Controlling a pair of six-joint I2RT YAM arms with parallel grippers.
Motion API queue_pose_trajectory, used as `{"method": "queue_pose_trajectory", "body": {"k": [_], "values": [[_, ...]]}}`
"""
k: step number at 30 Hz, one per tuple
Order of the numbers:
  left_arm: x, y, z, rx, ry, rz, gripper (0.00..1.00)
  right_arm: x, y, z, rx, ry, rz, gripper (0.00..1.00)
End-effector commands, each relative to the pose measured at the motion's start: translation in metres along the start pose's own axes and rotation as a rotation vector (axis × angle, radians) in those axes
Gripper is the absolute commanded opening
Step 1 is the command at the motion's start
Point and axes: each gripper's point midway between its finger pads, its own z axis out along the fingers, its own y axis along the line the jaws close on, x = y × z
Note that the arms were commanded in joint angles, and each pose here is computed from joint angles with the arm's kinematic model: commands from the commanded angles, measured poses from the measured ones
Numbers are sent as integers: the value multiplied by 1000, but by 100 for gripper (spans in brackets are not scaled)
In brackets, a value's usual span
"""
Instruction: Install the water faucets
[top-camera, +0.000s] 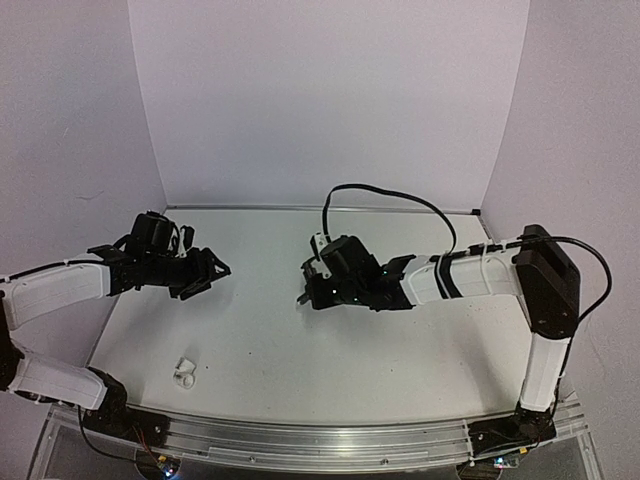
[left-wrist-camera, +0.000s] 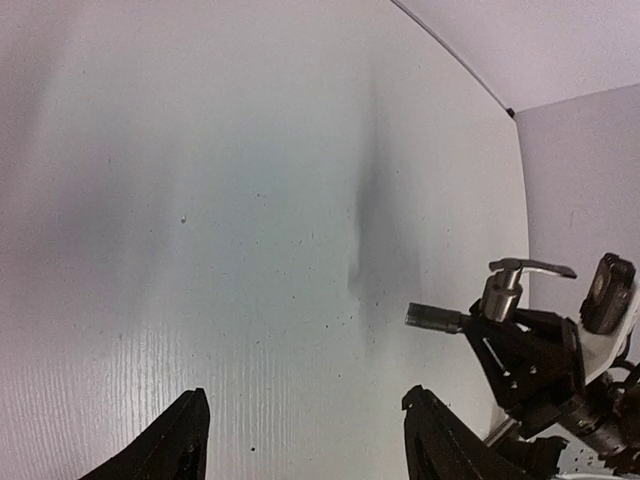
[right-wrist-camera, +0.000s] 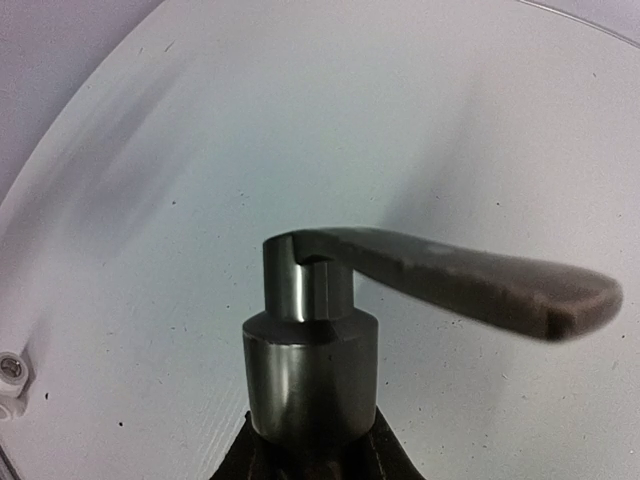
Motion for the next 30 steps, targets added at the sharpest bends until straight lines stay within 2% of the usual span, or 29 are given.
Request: {"method": "queue_pose_trajectory", "body": {"k": [1, 4, 7, 14, 22, 25, 30], "values": [[5, -68, -12, 341, 62, 183, 70, -56, 24, -35, -309, -119, 194, 0], [13, -100, -23, 534, 104, 239, 72, -72, 43, -58, -536, -136, 269, 0], [25, -125, -28, 664, 151, 287, 73, -90, 62, -83, -667, -172, 292, 0], [45, -156, -25, 757, 204, 374, 74, -120, 86, -127, -866, -236, 343, 0], [40, -180, -42, 862, 177, 397, 67, -121, 104, -136, -1001, -207, 365, 0], [39, -185, -47, 887, 175, 393, 61, -116, 108, -135, -1018, -194, 357, 0], [36, -188, -50, 897, 163, 391, 35, -111, 117, -137, -1049, -169, 332, 0]]}}
